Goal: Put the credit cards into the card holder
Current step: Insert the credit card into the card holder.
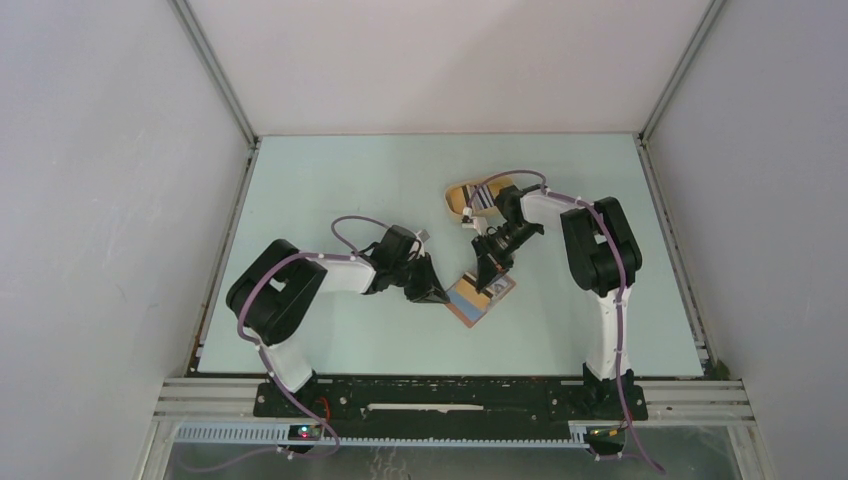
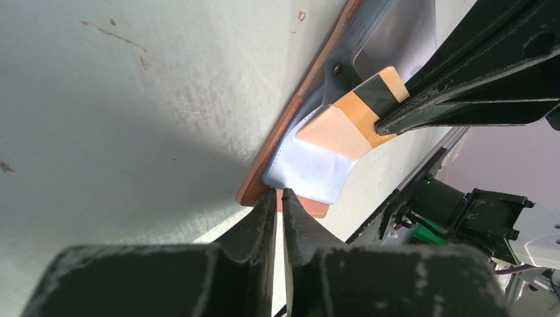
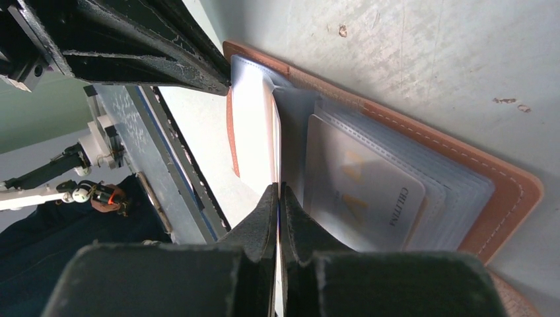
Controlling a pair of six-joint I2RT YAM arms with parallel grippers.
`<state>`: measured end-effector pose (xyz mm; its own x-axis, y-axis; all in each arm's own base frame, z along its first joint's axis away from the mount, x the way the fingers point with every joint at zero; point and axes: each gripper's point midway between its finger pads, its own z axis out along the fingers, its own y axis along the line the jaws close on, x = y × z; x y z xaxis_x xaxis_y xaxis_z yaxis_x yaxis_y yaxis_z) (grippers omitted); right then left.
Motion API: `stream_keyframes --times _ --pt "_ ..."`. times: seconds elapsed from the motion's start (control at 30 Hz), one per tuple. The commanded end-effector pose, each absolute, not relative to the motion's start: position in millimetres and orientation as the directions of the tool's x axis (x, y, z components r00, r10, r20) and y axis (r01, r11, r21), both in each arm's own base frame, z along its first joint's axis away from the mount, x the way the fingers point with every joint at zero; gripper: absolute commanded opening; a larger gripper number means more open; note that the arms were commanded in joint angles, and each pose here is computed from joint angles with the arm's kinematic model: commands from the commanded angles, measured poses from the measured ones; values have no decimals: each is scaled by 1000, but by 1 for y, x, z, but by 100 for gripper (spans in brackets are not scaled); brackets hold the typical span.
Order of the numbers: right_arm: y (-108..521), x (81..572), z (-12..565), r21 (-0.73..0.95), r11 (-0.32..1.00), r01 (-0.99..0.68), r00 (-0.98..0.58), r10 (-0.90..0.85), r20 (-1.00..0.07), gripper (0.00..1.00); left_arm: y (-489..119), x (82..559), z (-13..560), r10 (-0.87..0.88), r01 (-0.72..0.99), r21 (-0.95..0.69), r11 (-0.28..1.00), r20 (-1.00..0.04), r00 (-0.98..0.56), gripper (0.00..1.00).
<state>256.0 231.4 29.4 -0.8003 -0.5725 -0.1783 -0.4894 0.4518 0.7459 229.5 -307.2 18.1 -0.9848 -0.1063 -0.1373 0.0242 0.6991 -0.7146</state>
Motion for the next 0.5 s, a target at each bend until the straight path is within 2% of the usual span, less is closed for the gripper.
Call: stream_keyframes --times 0.0,0.17,0.47 --pt "235 252 26 761 449 -469 -799 -582 -149 6 -302 223 16 -86 53 -705 707 -160 -983 12" --pt "235 252 27 755 452 -475 -798 -584 -153 10 -302 228 32 -113 61 -723 688 -190 -975 13" --pt "235 253 26 755 454 -473 -800 -581 -151 10 -318 257 83 -221 74 -799 596 -253 -942 22"
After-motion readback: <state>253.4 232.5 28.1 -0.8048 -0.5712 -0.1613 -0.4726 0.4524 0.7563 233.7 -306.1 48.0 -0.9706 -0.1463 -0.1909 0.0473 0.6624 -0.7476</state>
